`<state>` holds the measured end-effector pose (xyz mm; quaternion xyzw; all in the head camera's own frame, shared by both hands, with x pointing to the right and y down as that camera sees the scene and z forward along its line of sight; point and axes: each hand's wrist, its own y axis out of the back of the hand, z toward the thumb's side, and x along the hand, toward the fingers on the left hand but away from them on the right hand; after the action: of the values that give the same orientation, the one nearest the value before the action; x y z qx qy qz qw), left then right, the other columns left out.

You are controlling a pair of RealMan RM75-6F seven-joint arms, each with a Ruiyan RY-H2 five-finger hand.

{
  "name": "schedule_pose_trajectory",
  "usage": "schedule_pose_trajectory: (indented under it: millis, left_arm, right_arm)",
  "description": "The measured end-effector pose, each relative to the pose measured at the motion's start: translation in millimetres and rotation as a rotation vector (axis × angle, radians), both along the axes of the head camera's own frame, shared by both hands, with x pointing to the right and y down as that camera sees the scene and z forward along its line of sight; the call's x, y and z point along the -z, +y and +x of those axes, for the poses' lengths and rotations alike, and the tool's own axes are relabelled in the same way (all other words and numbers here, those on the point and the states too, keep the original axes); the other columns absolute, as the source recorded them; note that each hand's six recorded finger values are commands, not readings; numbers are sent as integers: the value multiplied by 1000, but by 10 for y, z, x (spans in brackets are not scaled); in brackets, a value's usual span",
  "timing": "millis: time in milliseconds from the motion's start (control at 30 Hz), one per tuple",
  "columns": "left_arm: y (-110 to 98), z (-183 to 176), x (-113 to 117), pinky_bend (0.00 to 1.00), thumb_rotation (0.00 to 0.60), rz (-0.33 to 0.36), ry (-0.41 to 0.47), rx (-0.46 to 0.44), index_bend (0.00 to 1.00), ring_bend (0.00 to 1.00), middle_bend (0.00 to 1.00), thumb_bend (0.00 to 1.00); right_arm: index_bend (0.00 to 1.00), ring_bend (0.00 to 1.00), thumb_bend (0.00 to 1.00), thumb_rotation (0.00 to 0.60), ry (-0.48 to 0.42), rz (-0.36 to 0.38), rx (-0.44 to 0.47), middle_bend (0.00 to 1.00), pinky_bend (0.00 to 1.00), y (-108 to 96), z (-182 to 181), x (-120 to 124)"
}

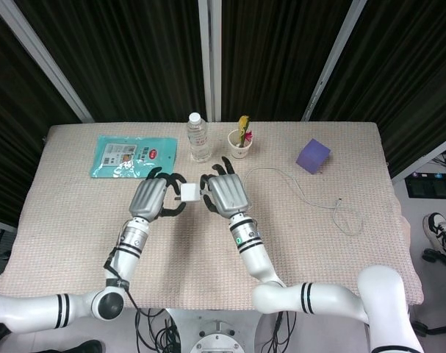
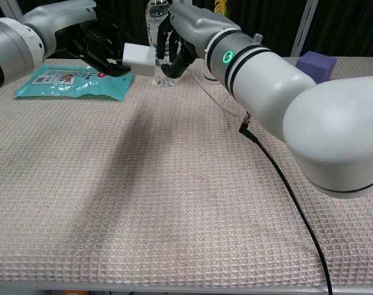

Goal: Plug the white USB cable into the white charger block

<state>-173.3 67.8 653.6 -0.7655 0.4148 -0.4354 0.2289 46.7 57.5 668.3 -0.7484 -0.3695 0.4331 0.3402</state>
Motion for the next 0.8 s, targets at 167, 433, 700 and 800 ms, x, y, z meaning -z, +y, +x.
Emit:
schedule_pose_trajectory:
  millis: [167,433,700,800]
  left_arm:
    - [-8,11,5,108,592,4,12,4,516,259,469,413]
    - [-4,48,-3,108,588,8,14,-2,516,259,469,413]
    - [0,74,-4,109,589,7,25,-2,516,259,468,414]
    - [10,89,-11,109,590,5,28,-7,516,259,469,413]
  right_arm:
    - [588,198,421,600,-18,-5,-22,522,0,-15,2,-6]
    - [588,198,421,600,-37,-20,-31,521,0,-14,-34,-28]
    - [588,198,421,600,-48,-25,-37,520,0,-13,-61,-31]
    - [588,198,421,600,-53,-28,-34,519,0,0,-83,-36]
